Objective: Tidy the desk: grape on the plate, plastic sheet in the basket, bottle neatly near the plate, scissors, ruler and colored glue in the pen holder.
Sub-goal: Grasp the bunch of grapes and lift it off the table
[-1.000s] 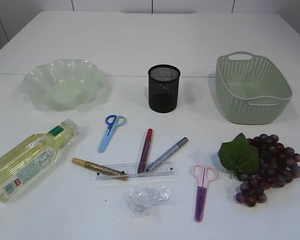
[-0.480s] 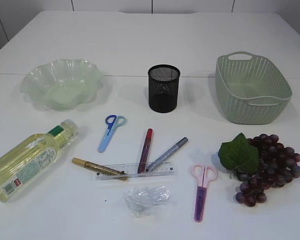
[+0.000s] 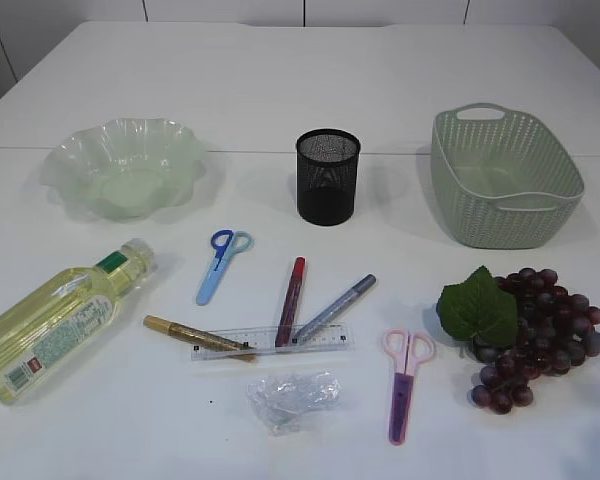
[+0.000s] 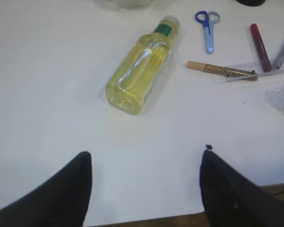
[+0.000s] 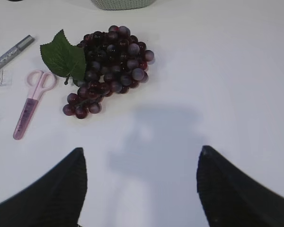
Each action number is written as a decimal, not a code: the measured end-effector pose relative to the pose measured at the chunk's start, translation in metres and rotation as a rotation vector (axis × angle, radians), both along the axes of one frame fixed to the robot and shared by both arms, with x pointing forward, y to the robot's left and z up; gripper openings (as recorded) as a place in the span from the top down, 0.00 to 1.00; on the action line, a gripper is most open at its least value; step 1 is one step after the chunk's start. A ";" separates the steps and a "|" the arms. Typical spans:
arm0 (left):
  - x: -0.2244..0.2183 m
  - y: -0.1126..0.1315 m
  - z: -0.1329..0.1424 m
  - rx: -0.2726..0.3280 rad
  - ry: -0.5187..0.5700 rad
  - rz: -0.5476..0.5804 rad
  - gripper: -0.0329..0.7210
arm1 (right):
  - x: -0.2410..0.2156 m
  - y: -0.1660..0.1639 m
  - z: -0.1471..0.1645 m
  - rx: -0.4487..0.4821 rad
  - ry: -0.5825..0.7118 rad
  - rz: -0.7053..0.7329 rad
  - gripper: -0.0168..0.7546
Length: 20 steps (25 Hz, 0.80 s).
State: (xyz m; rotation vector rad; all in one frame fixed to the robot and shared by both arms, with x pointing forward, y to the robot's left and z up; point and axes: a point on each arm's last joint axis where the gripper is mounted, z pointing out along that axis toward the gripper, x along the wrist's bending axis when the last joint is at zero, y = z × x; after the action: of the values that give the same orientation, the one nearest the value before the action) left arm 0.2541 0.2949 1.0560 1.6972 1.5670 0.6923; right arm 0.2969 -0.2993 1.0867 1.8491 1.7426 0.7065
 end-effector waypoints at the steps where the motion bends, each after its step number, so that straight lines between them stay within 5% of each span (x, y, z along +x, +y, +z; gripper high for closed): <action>1: 0.004 -0.001 0.000 -0.005 0.025 0.000 0.26 | 0.008 0.001 0.002 0.002 0.027 0.001 0.25; 7: 0.021 -0.008 -0.002 -0.060 0.120 -0.020 0.23 | 0.060 0.005 0.008 0.031 0.143 0.005 0.25; 20: 0.022 -0.015 0.004 -0.142 0.104 -0.049 0.23 | 0.172 0.011 -0.022 0.001 0.323 0.074 0.25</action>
State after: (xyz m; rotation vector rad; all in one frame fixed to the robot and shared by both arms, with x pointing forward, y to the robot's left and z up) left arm 0.2761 0.2800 1.0596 1.6827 1.6004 0.4628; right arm 0.4690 -0.2883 1.0642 1.9955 2.0185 0.4524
